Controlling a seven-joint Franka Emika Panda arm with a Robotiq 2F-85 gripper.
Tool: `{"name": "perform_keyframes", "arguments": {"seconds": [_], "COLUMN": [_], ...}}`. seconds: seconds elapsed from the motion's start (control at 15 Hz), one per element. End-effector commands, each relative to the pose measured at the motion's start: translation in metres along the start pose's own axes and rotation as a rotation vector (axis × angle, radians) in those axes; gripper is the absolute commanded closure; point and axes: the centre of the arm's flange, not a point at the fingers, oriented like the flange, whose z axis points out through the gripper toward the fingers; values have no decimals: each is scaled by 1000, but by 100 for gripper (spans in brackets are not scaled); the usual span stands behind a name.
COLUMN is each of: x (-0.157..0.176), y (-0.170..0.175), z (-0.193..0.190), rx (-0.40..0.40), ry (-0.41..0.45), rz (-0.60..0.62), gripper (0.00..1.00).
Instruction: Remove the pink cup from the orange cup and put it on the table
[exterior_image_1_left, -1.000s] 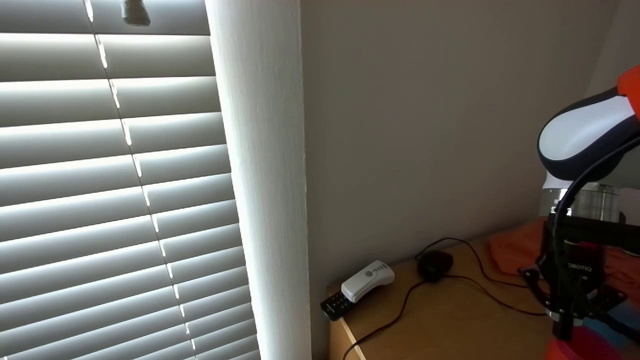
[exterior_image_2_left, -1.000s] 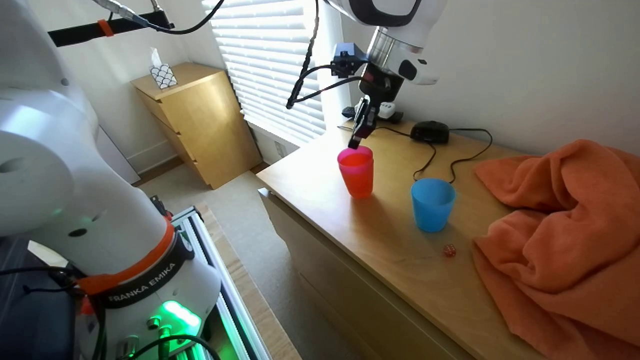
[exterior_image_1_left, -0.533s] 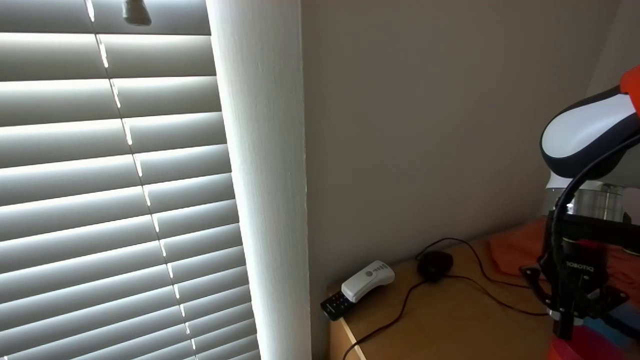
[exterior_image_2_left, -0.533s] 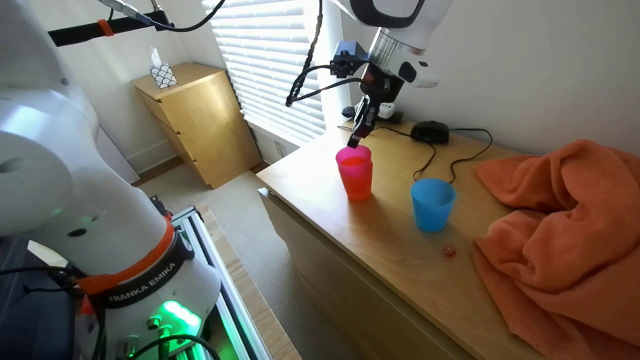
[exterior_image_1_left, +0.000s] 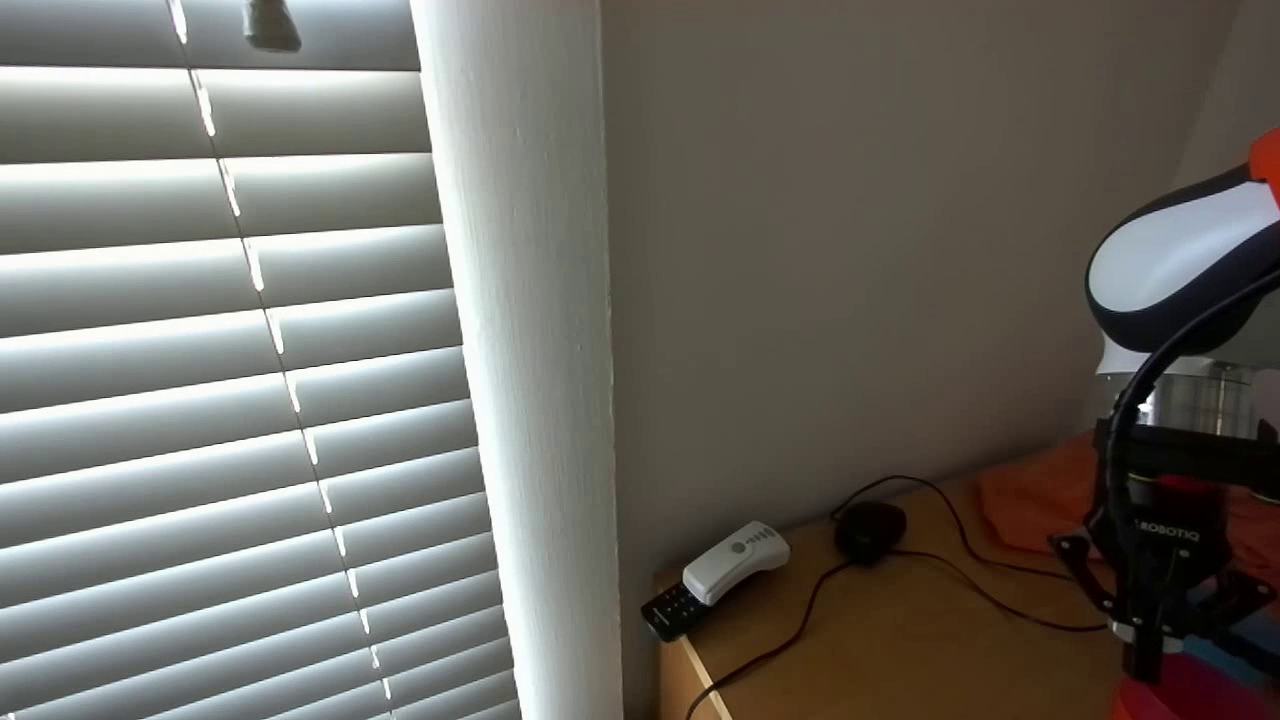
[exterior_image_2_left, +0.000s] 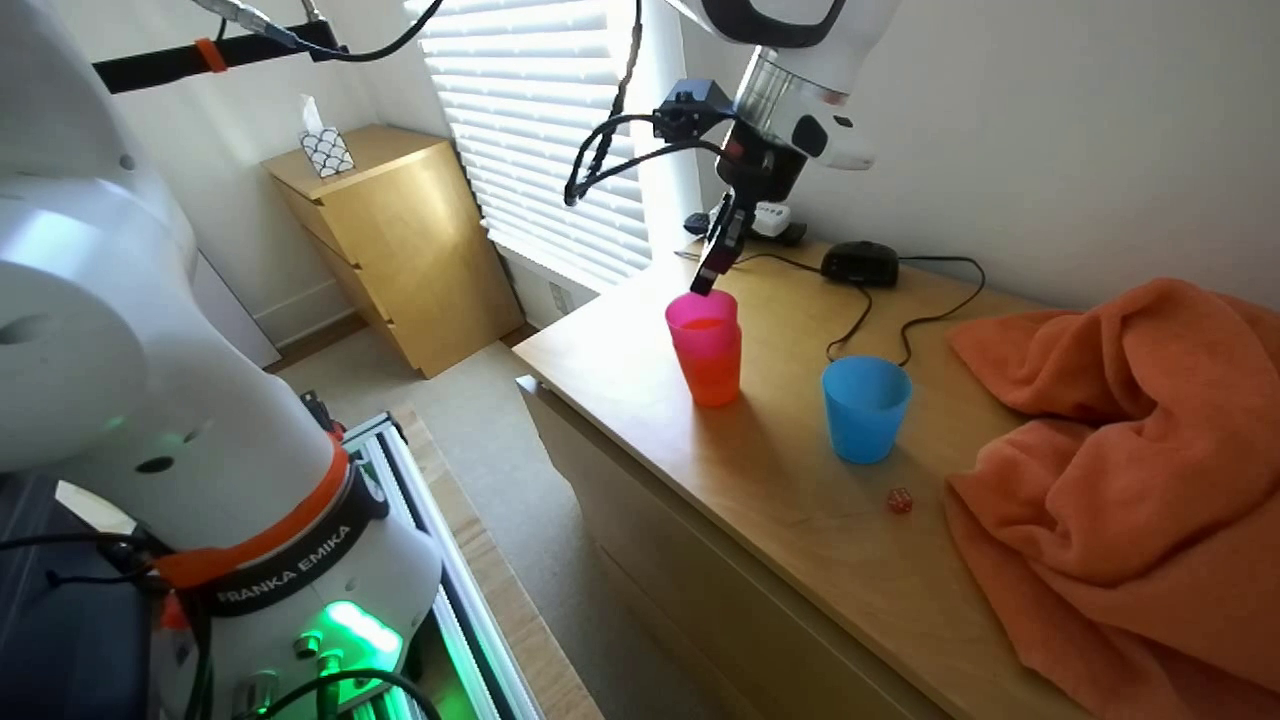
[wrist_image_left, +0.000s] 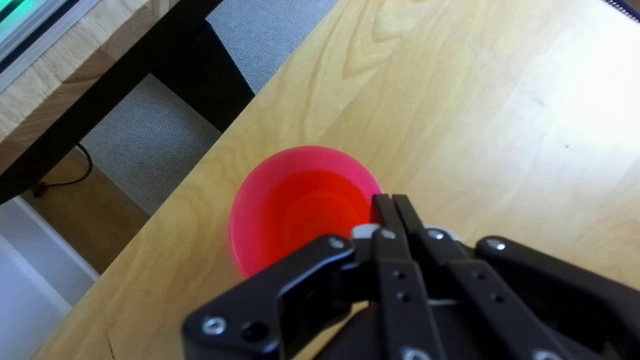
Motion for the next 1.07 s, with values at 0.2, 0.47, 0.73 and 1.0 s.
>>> {"name": "perform_keyframes", "arguments": {"seconds": [0.2, 0.47, 0.73, 1.0], "x": [-39, -59, -75, -63], "y": [3, 7, 0, -25], "z": [-36, -62, -89, -93], "rx": [-19, -27, -12, 34], "ry": [28, 45, 90, 102], "rz": [-5, -40, -85, -143], "gripper": [99, 99, 99, 99]}}
